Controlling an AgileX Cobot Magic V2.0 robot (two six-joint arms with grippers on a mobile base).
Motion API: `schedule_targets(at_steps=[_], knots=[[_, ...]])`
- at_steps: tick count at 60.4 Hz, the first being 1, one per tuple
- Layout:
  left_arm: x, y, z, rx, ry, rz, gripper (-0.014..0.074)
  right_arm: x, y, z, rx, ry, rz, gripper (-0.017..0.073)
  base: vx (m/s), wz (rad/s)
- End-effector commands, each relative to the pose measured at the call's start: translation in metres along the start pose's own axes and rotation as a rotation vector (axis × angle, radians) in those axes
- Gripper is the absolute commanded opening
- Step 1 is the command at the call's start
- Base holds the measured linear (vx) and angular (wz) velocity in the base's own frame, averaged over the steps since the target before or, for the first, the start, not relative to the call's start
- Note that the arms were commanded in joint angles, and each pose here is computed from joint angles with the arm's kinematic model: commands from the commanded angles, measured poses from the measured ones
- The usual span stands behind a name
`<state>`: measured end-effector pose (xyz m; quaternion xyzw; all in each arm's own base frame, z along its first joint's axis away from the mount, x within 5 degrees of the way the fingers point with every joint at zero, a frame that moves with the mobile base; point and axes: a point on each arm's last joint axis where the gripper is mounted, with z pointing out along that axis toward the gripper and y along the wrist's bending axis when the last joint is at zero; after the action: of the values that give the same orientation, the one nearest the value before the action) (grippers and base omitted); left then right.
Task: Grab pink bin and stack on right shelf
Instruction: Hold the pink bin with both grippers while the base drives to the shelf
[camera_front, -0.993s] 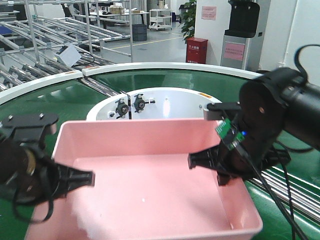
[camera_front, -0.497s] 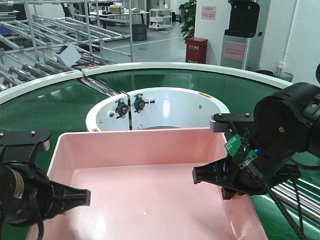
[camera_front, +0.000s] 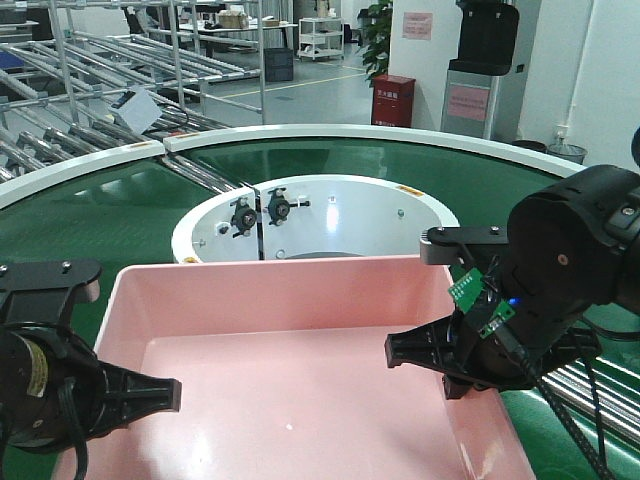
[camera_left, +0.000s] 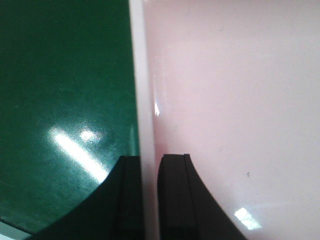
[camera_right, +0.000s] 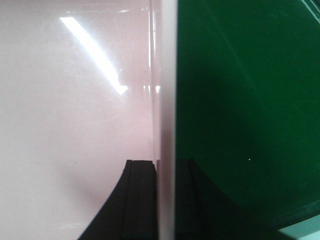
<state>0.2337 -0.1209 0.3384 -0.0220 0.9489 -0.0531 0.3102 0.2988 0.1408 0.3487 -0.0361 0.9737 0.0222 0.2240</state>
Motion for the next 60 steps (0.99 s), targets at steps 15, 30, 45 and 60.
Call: schedule_targets(at_steps=[15, 30, 45, 60], knots=[[-0.0118, -0.0015, -0.0208, 0.056, -0.124, 0.018, 0.0104, -0.0079, -0.0070, -0.0243, 0.010, -0.126, -0.015, -0.0009, 0.00, -0.01], [-0.0118, -0.0015, -0.0208, 0.056, -0.124, 0.018, 0.0104, -0.0079, -0.0070, -0.0243, 0.010, -0.126, -0.015, -0.0009, -0.06, -0.24], [-0.0118, -0.0015, -0.0208, 0.056, -0.124, 0.018, 0.0104, -0.0081, -0.0076, -0.0243, 0.013, -0.128, -0.016, -0.0009, -0.14, -0.56], [-0.0118, -0.0015, -0.0208, 0.056, -0.124, 0.018, 0.0104, -0.0081, -0.0076, -0.0243, 0.013, -0.128, -0.016, -0.0009, -0.17, -0.70]])
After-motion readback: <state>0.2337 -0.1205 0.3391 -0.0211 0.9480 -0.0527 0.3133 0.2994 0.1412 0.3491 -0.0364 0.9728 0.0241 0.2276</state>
